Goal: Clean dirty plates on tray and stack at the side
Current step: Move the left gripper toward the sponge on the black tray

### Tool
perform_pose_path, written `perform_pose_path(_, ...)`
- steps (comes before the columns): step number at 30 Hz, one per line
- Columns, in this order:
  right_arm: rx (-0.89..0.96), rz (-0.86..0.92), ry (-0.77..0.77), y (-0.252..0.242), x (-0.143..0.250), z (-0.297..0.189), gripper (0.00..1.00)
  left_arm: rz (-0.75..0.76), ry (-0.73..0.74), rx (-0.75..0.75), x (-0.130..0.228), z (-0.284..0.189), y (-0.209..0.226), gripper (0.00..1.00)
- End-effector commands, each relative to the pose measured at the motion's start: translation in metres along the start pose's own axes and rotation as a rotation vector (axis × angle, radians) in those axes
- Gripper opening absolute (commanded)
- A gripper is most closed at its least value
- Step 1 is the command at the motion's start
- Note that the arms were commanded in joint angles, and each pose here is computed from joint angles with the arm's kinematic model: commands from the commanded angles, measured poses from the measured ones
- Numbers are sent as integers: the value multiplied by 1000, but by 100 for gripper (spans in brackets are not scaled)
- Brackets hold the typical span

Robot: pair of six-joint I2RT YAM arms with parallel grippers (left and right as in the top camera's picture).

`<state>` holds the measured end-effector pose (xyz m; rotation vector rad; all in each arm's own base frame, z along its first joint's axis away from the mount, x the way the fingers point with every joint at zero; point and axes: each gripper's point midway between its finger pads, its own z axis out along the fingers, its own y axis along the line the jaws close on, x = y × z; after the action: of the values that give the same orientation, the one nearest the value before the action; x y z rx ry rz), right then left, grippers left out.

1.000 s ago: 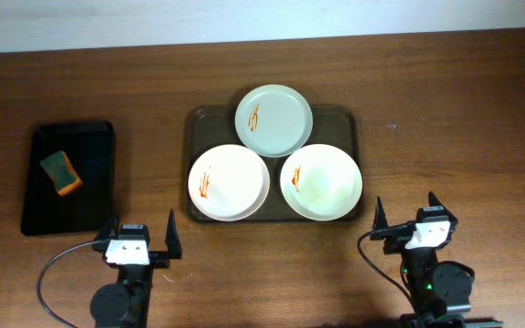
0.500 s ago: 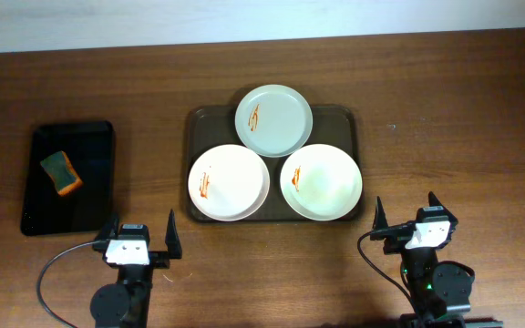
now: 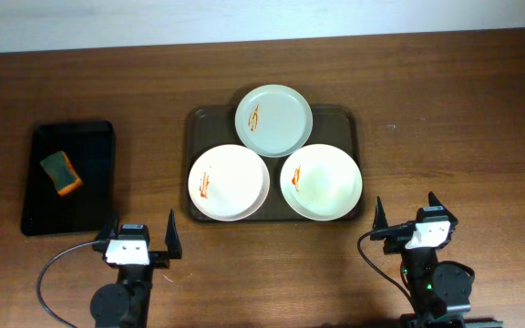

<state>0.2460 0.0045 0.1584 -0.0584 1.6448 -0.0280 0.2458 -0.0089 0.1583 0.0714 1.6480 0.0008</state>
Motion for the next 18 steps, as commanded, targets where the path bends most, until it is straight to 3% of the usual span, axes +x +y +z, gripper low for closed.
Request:
perform_pose_path(1,2,1,5,0,3,0,98,16,-3,19,1,0,-4,100)
perform_pose_path(10,2,1,5,0,3,0,98,12,-17,25,-2,0,-5,99)
perform_pose_path(11,2,1,5,0,3,0,98,-57,-58,171,-13,-3,-29,99)
perform_pose_path(12,2,1,5,0,3,0,98,-113,-49,425,-15,-16,-71,99)
perform_pose_path(13,2,1,5,0,3,0,98,-96,-76,588,-22,-30,-95,99)
perform_pose_path(14,2,1,5,0,3,0,98,-70,-138,650,-36,-37,-103,99)
perform_pose_path(15,2,1,5,0,3,0,98,-9,-319,629,-77,-46,-98,99)
perform_pose_path(16,2,1,5,0,3,0,98,-17,-377,546,-98,-46,-85,99)
perform_pose_path(18,2,1,5,0,3,0,98,-77,-365,202,-129,-30,-29,99)
